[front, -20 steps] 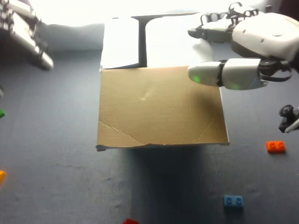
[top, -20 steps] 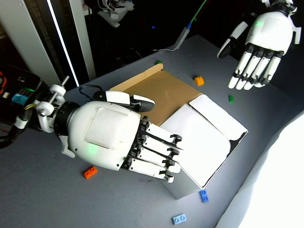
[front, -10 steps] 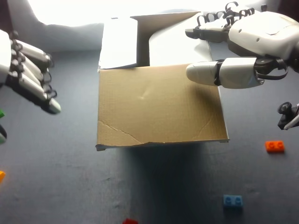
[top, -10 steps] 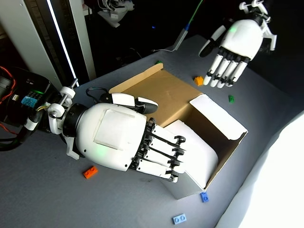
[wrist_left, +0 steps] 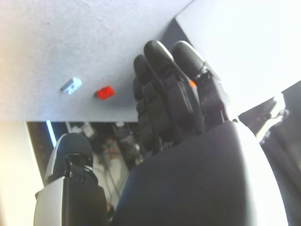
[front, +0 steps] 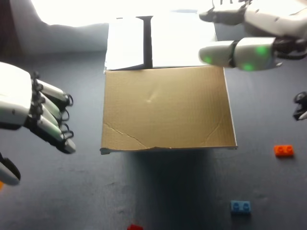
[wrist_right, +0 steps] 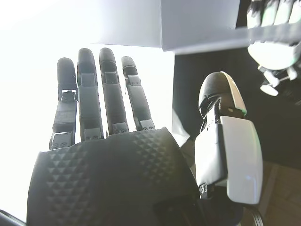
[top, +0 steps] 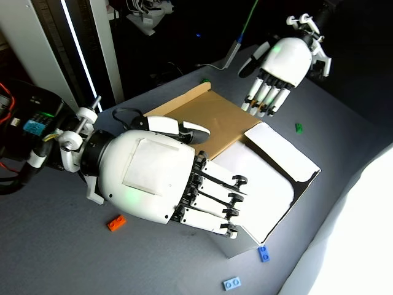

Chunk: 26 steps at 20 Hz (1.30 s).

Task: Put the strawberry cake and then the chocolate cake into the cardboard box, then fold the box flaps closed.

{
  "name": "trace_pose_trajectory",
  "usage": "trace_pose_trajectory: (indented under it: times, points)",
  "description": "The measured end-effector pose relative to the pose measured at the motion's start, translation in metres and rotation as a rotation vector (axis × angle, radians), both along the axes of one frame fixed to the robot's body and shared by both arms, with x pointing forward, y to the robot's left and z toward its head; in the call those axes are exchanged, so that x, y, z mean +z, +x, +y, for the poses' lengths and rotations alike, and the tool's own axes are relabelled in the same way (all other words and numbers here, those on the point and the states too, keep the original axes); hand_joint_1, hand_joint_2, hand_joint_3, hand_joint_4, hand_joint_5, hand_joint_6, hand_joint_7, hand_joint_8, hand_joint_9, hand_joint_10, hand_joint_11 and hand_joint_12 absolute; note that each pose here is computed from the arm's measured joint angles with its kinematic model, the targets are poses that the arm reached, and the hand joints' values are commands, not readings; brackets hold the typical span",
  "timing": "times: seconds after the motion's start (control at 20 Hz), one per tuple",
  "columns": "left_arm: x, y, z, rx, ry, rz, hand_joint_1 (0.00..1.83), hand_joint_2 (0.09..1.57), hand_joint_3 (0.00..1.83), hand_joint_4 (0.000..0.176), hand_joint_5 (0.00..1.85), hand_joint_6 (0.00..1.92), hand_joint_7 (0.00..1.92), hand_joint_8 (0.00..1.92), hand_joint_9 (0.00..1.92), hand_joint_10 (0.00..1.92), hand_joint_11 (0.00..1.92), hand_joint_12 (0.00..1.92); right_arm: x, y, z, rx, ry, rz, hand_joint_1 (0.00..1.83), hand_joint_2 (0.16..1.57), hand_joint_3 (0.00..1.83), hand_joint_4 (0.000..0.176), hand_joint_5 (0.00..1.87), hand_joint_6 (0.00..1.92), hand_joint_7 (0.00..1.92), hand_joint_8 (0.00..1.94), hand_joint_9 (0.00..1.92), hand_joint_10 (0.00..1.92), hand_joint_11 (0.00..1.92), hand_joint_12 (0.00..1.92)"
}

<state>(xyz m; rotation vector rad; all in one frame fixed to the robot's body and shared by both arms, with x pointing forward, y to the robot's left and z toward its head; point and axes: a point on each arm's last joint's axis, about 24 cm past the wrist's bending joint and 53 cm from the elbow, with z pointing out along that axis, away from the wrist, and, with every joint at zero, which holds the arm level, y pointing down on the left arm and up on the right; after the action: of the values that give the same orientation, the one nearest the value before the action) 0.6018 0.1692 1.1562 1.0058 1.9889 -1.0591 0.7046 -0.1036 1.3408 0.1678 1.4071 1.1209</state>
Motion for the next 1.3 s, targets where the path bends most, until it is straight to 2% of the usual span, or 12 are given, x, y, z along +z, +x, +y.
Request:
trace_pose_trajectory:
  times: [0.25, 0.3, 0.5, 0.75, 0.85, 0.95, 1.0, 1.1, 1.2, 1.3]
  points:
    - [0.002, -0.012, -0.026, -0.03, -0.042, 0.001, 0.27, 1.17, 0.0, 0.0, 0.51, 0.0, 0.7, 0.0, 0.55, 0.57, 0.15, 1.42, 0.001, 0.003, -0.046, -0.077, 0.024, 0.015, 0.0, 1.14, 0.0, 0.0, 0.3, 0.01, 0.38, 0.0, 0.39, 0.01, 0.0, 0.96]
    - [0.002, -0.012, -0.026, -0.031, -0.043, 0.002, 0.27, 1.17, 0.0, 0.0, 0.51, 0.0, 0.7, 0.0, 0.55, 0.57, 0.15, 1.42, 0.0, 0.004, -0.048, -0.081, 0.022, 0.016, 0.0, 1.14, 0.0, 0.0, 0.3, 0.01, 0.38, 0.0, 0.39, 0.01, 0.0, 0.96]
    - [-0.014, -0.03, -0.04, -0.067, -0.023, 0.029, 0.32, 1.14, 0.0, 0.0, 0.53, 0.01, 0.72, 0.01, 0.55, 0.6, 0.15, 1.46, -0.039, -0.003, -0.092, -0.139, -0.011, 0.118, 0.0, 1.14, 0.0, 0.0, 0.31, 0.0, 0.37, 0.0, 0.39, 0.01, 0.0, 0.97]
    - [-0.021, -0.041, -0.05, -0.088, -0.023, 0.041, 0.3, 1.15, 0.0, 0.0, 0.52, 0.0, 0.7, 0.0, 0.52, 0.65, 0.13, 1.47, -0.043, -0.019, -0.119, -0.184, -0.035, 0.122, 0.0, 1.15, 0.0, 0.0, 0.33, 0.01, 0.38, 0.01, 0.39, 0.01, 0.0, 0.97]
    - [-0.021, -0.043, -0.053, -0.093, -0.024, 0.041, 0.27, 1.16, 0.0, 0.0, 0.46, 0.0, 0.63, 0.0, 0.52, 0.51, 0.12, 1.41, -0.045, -0.024, -0.124, -0.191, -0.047, 0.126, 0.0, 1.15, 0.0, 0.0, 0.32, 0.01, 0.38, 0.0, 0.39, 0.0, 0.0, 0.95]
    - [-0.021, -0.048, -0.06, -0.104, -0.031, 0.042, 0.2, 1.17, 0.0, 0.01, 0.36, 0.0, 0.5, 0.0, 0.49, 0.21, 0.04, 1.33, -0.05, -0.028, -0.13, -0.2, -0.064, 0.139, 0.0, 1.15, 0.0, 0.0, 0.32, 0.0, 0.38, 0.0, 0.39, 0.0, 0.0, 0.92]
    - [-0.02, -0.052, -0.065, -0.114, -0.036, 0.046, 0.18, 1.17, 0.0, 0.009, 0.33, 0.0, 0.46, 0.0, 0.48, 0.11, 0.01, 1.32, -0.052, -0.03, -0.135, -0.207, -0.073, 0.146, 0.0, 1.15, 0.0, 0.0, 0.32, 0.0, 0.38, 0.0, 0.39, 0.0, 0.0, 0.92]
    - [-0.02, -0.057, -0.07, -0.126, -0.042, 0.05, 0.16, 1.17, 0.0, 0.0, 0.27, 0.0, 0.37, 0.0, 0.41, 0.03, 0.0, 1.14, -0.05, -0.031, -0.141, -0.219, -0.072, 0.143, 0.0, 1.15, 0.0, 0.0, 0.32, 0.0, 0.39, 0.0, 0.39, 0.0, 0.0, 0.92]
    - [-0.02, -0.062, -0.075, -0.136, -0.044, 0.052, 0.16, 1.17, 0.0, 0.0, 0.24, 0.0, 0.33, 0.0, 0.36, 0.01, 0.0, 0.99, -0.049, -0.031, -0.144, -0.226, -0.073, 0.139, 0.0, 1.15, 0.0, 0.0, 0.32, 0.0, 0.39, 0.0, 0.39, 0.0, 0.0, 0.93]
    - [-0.02, -0.062, -0.075, -0.134, -0.045, 0.051, 0.19, 1.16, 0.0, 0.0, 0.25, 0.0, 0.31, 0.0, 0.33, 0.0, 0.0, 0.92, -0.05, -0.031, -0.144, -0.224, -0.075, 0.141, 0.0, 1.15, 0.0, 0.0, 0.32, 0.0, 0.39, 0.0, 0.4, 0.0, 0.0, 0.95]
